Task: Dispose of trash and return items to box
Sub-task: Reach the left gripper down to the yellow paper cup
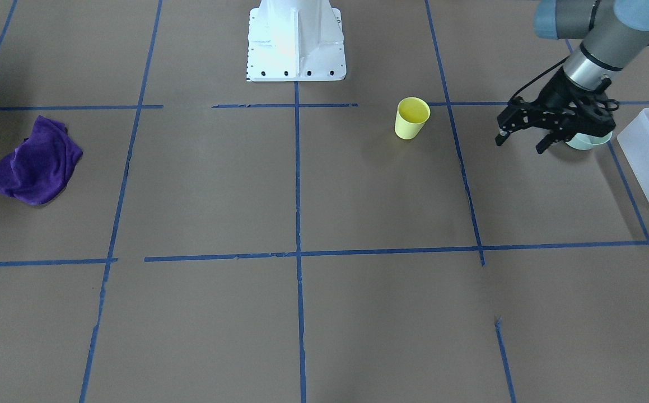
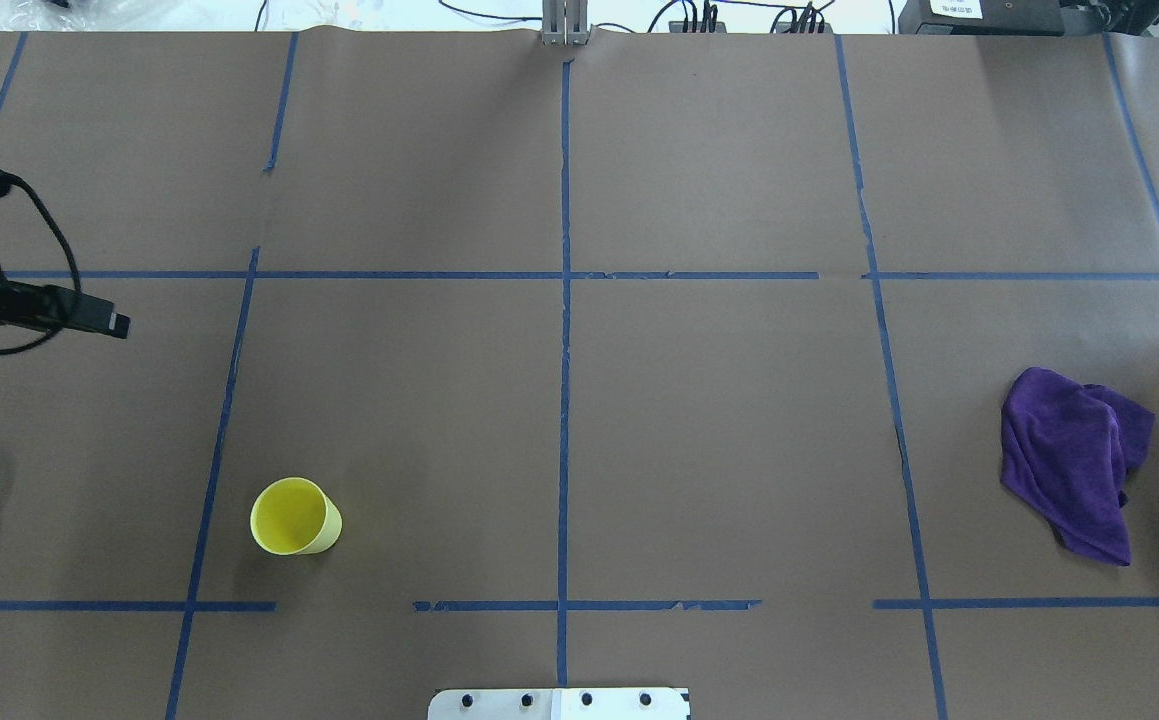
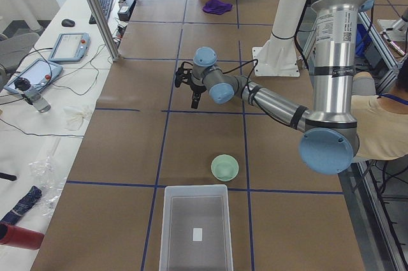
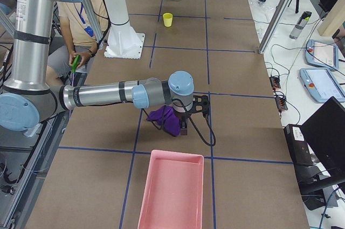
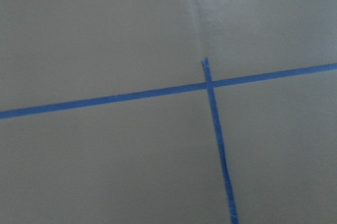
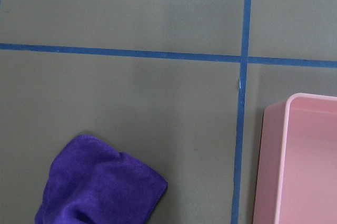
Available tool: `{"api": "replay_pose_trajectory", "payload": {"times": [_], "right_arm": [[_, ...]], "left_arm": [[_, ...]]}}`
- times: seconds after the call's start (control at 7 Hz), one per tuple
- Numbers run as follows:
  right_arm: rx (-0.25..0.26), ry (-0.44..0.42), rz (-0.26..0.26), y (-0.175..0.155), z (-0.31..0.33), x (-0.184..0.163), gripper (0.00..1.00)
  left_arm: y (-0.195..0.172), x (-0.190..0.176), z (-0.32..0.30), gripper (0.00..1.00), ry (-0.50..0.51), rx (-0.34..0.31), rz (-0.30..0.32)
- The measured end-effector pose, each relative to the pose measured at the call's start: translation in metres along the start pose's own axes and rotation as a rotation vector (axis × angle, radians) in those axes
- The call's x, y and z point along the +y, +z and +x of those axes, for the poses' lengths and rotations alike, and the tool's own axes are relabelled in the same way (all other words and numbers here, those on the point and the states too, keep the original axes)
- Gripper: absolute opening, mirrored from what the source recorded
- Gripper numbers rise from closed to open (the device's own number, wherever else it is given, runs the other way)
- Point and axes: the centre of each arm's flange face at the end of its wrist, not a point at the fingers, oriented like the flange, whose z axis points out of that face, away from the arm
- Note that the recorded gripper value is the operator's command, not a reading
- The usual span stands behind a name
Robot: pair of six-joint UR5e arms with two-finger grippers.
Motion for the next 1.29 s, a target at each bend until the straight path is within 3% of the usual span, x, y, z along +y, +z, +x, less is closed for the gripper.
{"api": "replay_pose_trajectory", "payload": {"times": [0.29, 0.71, 1.14, 1.29], "right_arm": [[-0.001, 0.001, -0.001, 0.001, 0.0, 0.0, 1.0], [-0.001, 0.003, -0.004, 0.002, 0.002, 0.0, 1.0], [0.001, 0.009, -0.014, 0.006, 0.007, 0.001, 1.0], [0.002, 0.011, -0.017, 0.008, 0.009, 0.002, 1.0]], "left_arm": [[0.026, 0.05, 0.058, 1.0, -0.058, 0.021, -0.061], [0.062, 0.114, 0.104, 1.0, -0.134, -0.052, -0.121], [0.077, 0.125, 0.107, 0.98, -0.145, -0.089, -0.107], [0.086, 0.123, 0.106, 0.9, -0.146, -0.104, -0.096]]}}
